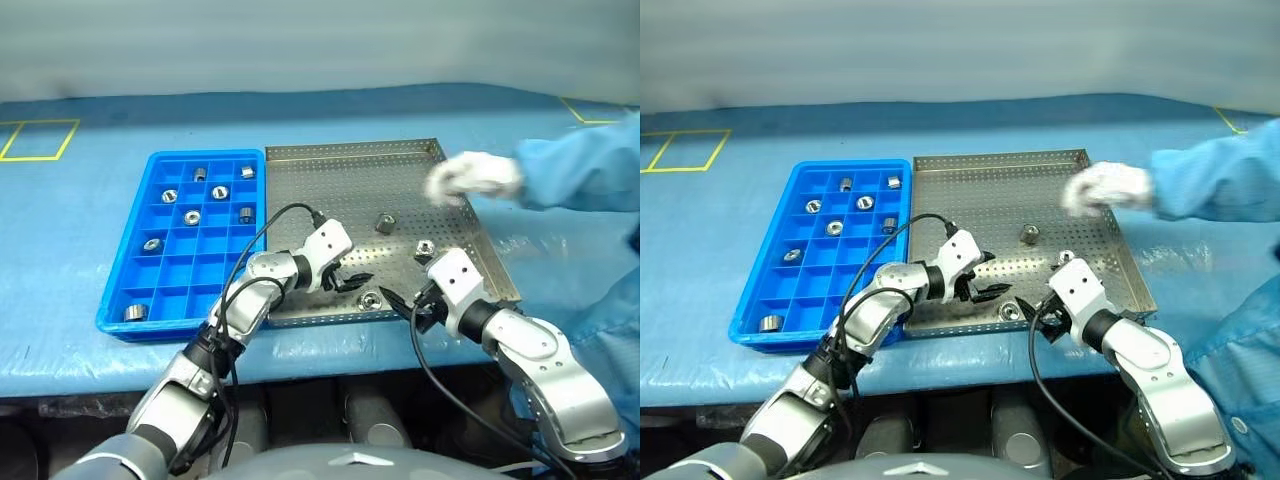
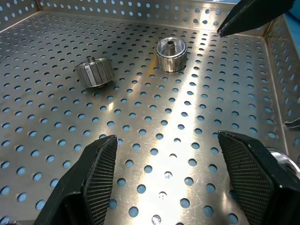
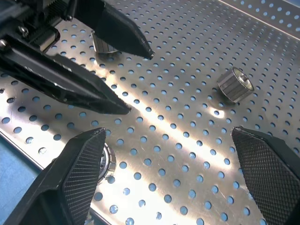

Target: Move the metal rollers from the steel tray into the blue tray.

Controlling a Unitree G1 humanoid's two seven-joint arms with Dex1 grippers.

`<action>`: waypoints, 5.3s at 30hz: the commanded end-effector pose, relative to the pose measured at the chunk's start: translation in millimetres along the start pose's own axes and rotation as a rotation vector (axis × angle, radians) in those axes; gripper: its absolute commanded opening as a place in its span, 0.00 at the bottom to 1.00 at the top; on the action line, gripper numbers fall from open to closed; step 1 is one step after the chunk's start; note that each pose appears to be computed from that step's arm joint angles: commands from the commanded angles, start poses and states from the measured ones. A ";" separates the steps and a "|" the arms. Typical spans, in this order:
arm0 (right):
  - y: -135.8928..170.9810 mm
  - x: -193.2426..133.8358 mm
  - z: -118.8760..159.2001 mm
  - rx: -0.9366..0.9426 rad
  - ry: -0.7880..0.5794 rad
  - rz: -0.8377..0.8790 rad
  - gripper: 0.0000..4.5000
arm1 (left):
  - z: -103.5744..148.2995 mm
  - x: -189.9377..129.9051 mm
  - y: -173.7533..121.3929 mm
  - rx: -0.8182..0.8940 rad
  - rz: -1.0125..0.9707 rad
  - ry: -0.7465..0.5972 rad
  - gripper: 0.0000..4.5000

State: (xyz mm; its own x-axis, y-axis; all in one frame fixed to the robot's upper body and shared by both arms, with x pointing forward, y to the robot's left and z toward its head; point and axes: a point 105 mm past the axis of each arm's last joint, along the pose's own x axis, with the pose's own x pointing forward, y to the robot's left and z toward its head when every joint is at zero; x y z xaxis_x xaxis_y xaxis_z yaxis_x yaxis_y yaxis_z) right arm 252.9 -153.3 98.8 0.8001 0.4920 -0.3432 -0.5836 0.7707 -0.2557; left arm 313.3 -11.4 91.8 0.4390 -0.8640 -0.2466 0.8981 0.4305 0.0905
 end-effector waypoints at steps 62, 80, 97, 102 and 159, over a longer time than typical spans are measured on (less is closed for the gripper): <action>43.8 47.9 46.0 -0.066 -0.194 0.338 1.00 | 2.6 -130.9 68.2 -0.047 0.667 0.127 0.38; 42.9 53.5 45.2 -0.075 -0.193 0.353 1.00 | -34.0 -179.4 85.9 -0.124 0.999 0.288 0.38; 24.7 51.3 38.5 -0.068 -0.165 0.234 1.00 | 1.7 -141.8 81.0 -0.100 0.832 0.064 0.80; 3.7 48.9 32.1 -0.065 -0.133 0.121 1.00 | 24.2 -115.6 50.8 -0.047 0.565 -0.065 0.80; -88.1 83.7 -18.2 0.356 0.018 -0.467 0.58 | 20.8 -78.5 2.3 0.003 0.099 -0.092 0.81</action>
State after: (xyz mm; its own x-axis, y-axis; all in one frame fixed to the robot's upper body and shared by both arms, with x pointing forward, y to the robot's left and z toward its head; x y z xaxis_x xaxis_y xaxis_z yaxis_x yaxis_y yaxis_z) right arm 365.7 -192.6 59.2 0.9380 0.0391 -0.3444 -0.0682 0.9950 -0.0729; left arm 279.9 49.4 125.8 0.5134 -0.8412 -0.1700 0.8581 0.5046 0.0945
